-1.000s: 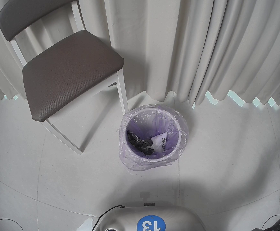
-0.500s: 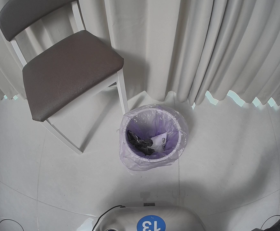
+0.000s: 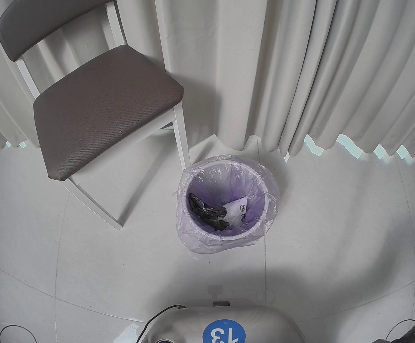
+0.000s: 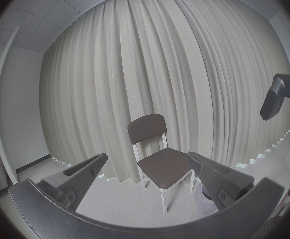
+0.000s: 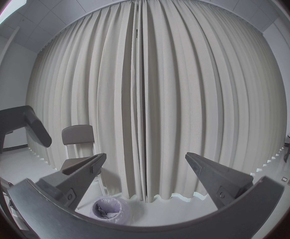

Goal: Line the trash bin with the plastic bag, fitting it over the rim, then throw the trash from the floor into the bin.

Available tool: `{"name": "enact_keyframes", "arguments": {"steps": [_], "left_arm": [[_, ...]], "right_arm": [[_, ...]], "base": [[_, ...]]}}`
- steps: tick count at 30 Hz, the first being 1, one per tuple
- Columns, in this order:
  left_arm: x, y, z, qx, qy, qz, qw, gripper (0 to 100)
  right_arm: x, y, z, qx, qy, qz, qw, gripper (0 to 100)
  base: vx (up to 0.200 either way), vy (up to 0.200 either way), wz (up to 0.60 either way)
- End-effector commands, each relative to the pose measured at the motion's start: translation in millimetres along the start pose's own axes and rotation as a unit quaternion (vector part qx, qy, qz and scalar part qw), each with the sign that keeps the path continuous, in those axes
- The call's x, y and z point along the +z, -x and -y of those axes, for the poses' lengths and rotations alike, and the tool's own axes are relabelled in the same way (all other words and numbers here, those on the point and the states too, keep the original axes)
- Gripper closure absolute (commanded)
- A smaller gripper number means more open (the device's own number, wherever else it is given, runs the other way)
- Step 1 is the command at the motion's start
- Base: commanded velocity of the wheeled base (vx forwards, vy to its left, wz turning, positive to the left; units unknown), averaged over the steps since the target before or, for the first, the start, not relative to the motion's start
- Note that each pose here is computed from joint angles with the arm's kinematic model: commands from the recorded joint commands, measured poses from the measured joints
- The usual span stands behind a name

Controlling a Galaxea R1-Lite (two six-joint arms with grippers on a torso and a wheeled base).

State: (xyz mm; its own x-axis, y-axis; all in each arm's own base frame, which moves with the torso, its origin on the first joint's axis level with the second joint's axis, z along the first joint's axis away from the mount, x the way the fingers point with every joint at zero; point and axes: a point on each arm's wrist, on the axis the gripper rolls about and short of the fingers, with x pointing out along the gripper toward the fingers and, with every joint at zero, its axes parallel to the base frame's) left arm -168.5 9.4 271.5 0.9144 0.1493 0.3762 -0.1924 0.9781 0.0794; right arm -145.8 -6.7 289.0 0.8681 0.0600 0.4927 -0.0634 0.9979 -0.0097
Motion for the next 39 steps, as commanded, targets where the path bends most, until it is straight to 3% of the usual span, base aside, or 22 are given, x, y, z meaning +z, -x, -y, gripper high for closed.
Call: {"name": "enact_keyframes", "arguments": {"steps": [1, 20, 30, 39], "left_arm": [[-6.2, 13.1, -1.4, 0.008, 0.001, 0.005, 1.0, 0], [-27.6, 46.6, 0.7, 0.024, -0.003, -0.012, 0.9997, 0], [-22.6, 55.1, -0.8, 0.027, 0.003, -0.001, 0.9996, 0], [-39.7, 35.2, 4.8, 0.021, -0.002, -0.042, 0.9989, 0]], "right_arm": [[-6.9, 25.4, -0.2, 0.001, 0.0, 0.015, 0.9999, 0], [-28.4, 47.6, -8.9, -0.012, 0.01, 0.017, 0.9997, 0], [-29.8, 46.7, -8.6, -0.016, 0.012, 0.014, 0.9997, 0], [-47.7, 35.3, -7.6, -0.018, 0.007, -0.019, 0.9996, 0]], "base": [[0.0, 0.0, 0.0], [0.0, 0.0, 0.0], [0.0, 0.0, 0.0], [0.0, 0.0, 0.0]]}}
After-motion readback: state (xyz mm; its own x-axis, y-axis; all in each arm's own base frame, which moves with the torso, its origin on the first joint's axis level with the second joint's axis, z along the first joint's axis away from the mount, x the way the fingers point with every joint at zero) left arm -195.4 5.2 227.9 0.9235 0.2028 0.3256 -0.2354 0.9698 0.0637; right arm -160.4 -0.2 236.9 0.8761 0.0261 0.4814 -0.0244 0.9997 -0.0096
